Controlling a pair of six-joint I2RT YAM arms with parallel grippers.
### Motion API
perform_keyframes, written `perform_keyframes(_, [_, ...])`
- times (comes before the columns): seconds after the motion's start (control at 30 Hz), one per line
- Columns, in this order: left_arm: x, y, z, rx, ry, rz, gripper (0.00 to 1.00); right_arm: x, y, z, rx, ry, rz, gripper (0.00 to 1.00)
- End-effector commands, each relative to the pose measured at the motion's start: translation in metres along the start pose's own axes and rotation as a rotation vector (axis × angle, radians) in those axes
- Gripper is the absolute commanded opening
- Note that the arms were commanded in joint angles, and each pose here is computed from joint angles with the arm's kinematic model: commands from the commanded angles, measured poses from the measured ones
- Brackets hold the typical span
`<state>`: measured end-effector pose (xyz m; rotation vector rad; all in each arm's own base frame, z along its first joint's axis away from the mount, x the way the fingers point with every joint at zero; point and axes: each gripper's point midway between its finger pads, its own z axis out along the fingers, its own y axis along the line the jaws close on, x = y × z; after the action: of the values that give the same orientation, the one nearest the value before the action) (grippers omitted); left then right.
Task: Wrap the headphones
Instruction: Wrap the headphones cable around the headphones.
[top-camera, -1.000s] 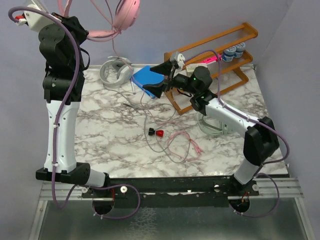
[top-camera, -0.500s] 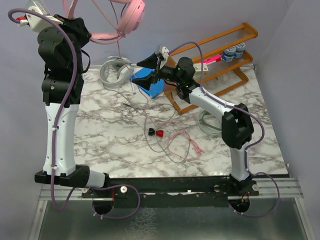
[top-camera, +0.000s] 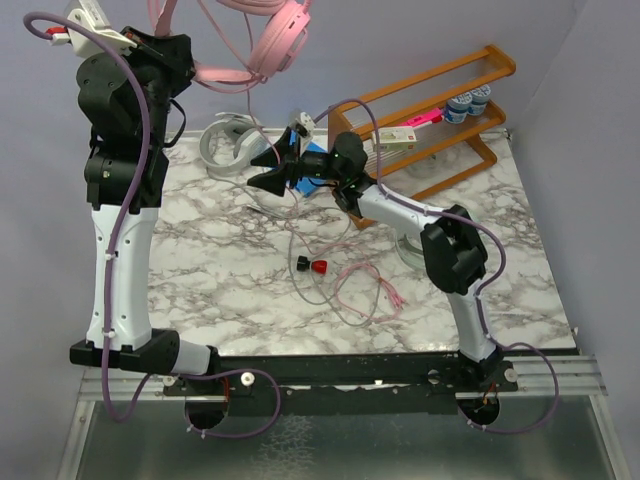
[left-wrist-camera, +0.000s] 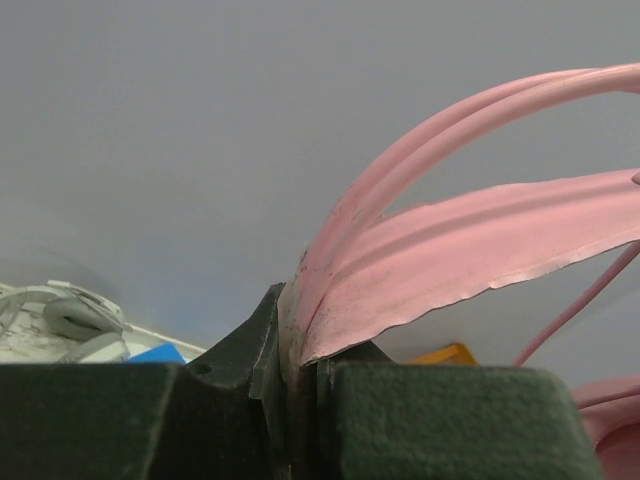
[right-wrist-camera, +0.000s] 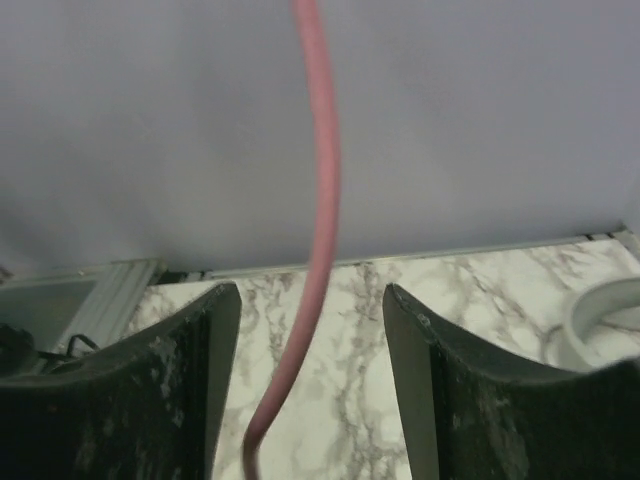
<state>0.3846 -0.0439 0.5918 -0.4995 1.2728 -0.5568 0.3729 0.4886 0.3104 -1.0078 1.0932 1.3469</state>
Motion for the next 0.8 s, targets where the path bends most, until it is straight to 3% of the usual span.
perform_keyframes(0.0, [-0.02, -0.029, -0.007, 0.105, -0.037, -0.07, 0.0, 0.0, 0.011, 0.001, -0.067, -0.03, 0.027, 0.56])
perform_keyframes(0.27, [-0.022, -0.017, -0.003, 0.05, -0.06, -0.009, 0.0, 0.002, 0.054, -0.018, -0.118, -0.017, 0.05, 0.09])
perform_keyframes(0.53, [-0.015, -0.006, 0.012, 0.009, -0.058, 0.032, 0.0, -0.007, 0.125, -0.042, -0.157, 0.024, 0.012, 0.08])
perform_keyframes(0.6, [-0.008, -0.003, 0.017, 0.006, -0.04, 0.039, 0.0, -0.005, 0.144, -0.045, -0.165, 0.042, 0.008, 0.01])
perform_keyframes(0.77, [0.01, 0.013, 0.029, -0.037, -0.009, 0.062, 0.0, -0.004, 0.191, -0.047, -0.2, 0.094, -0.008, 0.03])
